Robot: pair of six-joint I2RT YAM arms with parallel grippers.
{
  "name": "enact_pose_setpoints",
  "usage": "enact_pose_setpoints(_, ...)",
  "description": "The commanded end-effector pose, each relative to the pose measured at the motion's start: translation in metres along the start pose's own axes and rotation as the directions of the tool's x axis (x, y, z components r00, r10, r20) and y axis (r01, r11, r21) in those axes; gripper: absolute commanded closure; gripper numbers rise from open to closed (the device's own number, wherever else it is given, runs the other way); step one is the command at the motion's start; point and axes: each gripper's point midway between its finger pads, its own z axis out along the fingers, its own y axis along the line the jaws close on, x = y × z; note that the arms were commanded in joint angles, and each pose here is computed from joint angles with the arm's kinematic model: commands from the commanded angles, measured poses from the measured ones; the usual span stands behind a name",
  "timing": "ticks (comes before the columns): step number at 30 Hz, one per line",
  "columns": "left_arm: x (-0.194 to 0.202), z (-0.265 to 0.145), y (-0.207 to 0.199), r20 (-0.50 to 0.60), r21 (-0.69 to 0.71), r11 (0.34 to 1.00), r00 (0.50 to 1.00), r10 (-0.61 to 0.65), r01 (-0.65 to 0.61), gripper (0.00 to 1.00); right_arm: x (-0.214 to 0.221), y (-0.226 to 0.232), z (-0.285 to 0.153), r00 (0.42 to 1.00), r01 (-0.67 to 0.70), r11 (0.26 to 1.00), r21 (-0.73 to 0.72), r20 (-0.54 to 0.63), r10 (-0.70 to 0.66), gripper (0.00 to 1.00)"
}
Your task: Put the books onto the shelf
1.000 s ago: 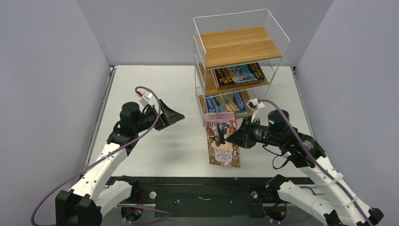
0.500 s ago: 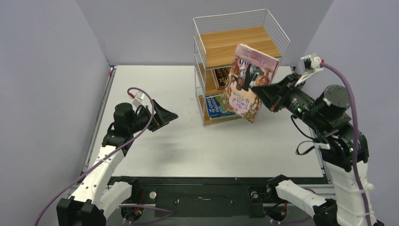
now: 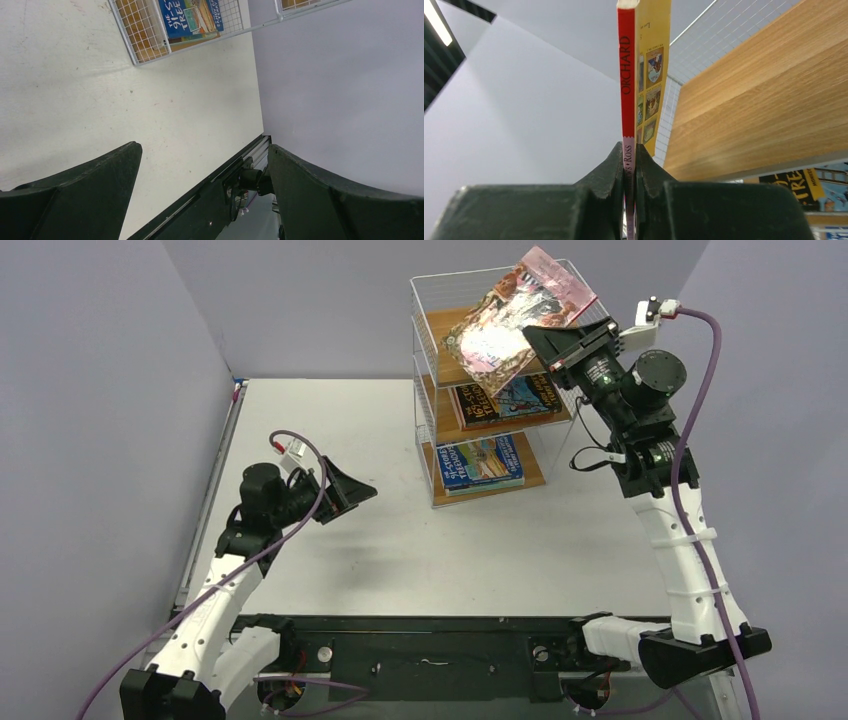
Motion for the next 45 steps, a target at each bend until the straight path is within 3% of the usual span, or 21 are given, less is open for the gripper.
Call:
enact_pose_setpoints(1, 0.0, -0.005, -0.006, 0.004, 0.027, 0.999, 0.999, 0.036, -0.036, 0.04, -0.04, 0.024, 0.005, 0.967, -0.151, 0.983, -0.109, 0.191, 0.169, 1.0)
enact_pose_setpoints(8, 0.001, -0.004, -0.002, 0.002, 0.015, 0.999, 1.0, 0.029, -0.029, 0.04, -0.029, -0.033, 0.012, 0.909, -0.308, 0.951, 0.016, 0.301, 0.289, 1.0)
enact_pose_setpoints(20, 0.002, -0.001, 0.004, -0.004, 0.0, 1.0, 1.0, 0.015, -0.015, 0.04, -0.012, -0.08, 0.001, 0.875, -0.404, 0.902, 0.154, 0.355, 0.331, 1.0)
enact_pose_setpoints(21, 0.002, 0.0, 0.004, -0.006, -0.001, 1.0, 1.0, 0.012, -0.012, 0.04, -0.011, -0.081, -0.001, 0.874, -0.408, 0.898, 0.162, 0.355, 0.333, 0.97)
enact_pose_setpoints(26, 0.002, 0.003, 0.005, -0.016, 0.005, 1.0, 1.0, 0.003, -0.003, 0.04, -0.007, -0.078, -0.002, 0.884, -0.403, 0.901, 0.16, 0.324, 0.338, 0.53)
enact_pose_setpoints(28, 0.002, 0.003, 0.004, -0.017, 0.007, 1.0, 1.0, 0.003, -0.003, 0.04, -0.004, -0.076, -0.001, 0.889, -0.402, 0.902, 0.158, 0.303, 0.344, 0.45)
enact_pose_setpoints(37, 0.002, 0.004, 0.007, -0.019, 0.003, 1.0, 1.0, -0.001, 0.001, 0.04, 0.015, -0.084, -0.003, 0.905, -0.402, 0.896, 0.19, 0.234, 0.356, 0.39)
enact_pose_setpoints(41, 0.002, 0.005, 0.008, -0.02, 0.0, 1.0, 1.0, 0.0, 0.0, 0.04, 0.025, -0.087, -0.005, 0.917, -0.385, 0.901, 0.201, 0.191, 0.349, 0.25)
enact_pose_setpoints(45, 0.004, 0.006, 0.01, -0.022, -0.002, 1.0, 1.0, -0.003, 0.003, 0.04, 0.033, -0.09, -0.008, 0.928, -0.365, 0.908, 0.205, 0.16, 0.337, 0.25)
